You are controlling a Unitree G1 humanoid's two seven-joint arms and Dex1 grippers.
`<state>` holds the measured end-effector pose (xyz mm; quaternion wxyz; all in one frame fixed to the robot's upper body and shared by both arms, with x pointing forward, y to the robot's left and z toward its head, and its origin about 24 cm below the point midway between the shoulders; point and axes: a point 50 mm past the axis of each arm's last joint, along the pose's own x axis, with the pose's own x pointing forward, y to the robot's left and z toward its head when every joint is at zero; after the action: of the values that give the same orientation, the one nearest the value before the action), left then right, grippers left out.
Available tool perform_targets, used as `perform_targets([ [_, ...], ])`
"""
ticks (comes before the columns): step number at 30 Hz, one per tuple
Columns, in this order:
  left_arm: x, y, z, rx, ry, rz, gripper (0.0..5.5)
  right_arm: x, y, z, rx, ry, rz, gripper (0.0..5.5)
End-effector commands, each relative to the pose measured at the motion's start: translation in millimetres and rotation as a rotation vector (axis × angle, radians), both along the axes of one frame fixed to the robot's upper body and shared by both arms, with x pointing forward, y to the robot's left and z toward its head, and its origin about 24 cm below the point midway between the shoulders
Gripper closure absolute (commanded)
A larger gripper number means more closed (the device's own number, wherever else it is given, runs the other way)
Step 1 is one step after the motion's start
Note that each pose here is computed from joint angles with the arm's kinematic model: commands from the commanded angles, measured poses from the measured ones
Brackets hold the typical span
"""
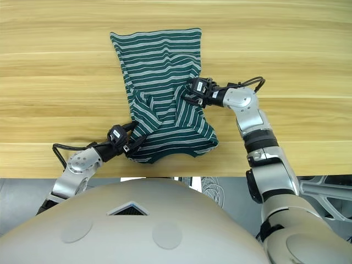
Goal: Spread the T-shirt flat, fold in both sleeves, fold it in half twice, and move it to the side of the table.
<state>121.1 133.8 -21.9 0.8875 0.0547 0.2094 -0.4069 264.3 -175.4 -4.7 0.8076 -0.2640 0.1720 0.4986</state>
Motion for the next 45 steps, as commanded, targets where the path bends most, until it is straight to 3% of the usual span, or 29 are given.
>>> perform_targets([
  [1, -3.9, 26.2, -14.2, 0.132, 0.059, 0.011, 2.79, 0.2, -21.7, 21.3, 0.079, -0.003, -0.032, 2.54],
  [7, 3.7, 41.4, -7.1, 0.144, 0.022, 0.038, 2.79, -27.6, -62.6, 55.7, 0.128, -0.134, 0.160, 2.54],
  [10, 11.5, 32.3, 11.8, -0.003, -0.040, 0.031, 2.79, -41.1, -81.0, 46.1, 0.075, -0.085, 0.182, 2.02],
  [15, 11.9, 23.3, 49.8, -0.257, -0.108, -0.024, 2.79, -60.2, -74.9, 18.3, -0.005, -0.092, 0.288, 1.04],
  [19, 14.0, 40.7, 81.4, -0.338, -0.218, -0.044, 2.79, -75.2, -68.7, 2.3, -0.046, -0.090, 0.393, 1.04],
  [22, 17.2, 62.6, 86.6, -0.168, -0.305, -0.040, 2.62, -85.5, -67.6, -5.2, -0.072, -0.049, 0.474, 1.00],
  [27, 5.9, 133.6, 40.7, 0.455, -0.260, -0.152, 2.16, -85.0, -69.1, -5.8, -0.097, -0.051, 0.523, 1.00],
  [30, -1.7, 148.9, 21.7, 0.562, -0.225, -0.243, 2.16, -79.6, -59.7, -3.9, -0.076, -0.104, 0.540, 1.00],
  [37, -3.4, 130.0, 10.2, 0.504, -0.322, -0.372, 2.16, -70.6, -36.5, -4.4, -0.058, -0.184, 0.602, 1.00],
  [43, -9.1, 88.4, 5.4, 0.373, -0.369, -0.525, 2.16, -70.7, -30.0, -8.9, -0.050, -0.177, 0.618, 1.00],
  [45, -9.3, 79.0, 3.1, 0.343, -0.363, -0.557, 2.15, -71.1, -29.3, -9.7, -0.045, -0.169, 0.620, 1.31],
])
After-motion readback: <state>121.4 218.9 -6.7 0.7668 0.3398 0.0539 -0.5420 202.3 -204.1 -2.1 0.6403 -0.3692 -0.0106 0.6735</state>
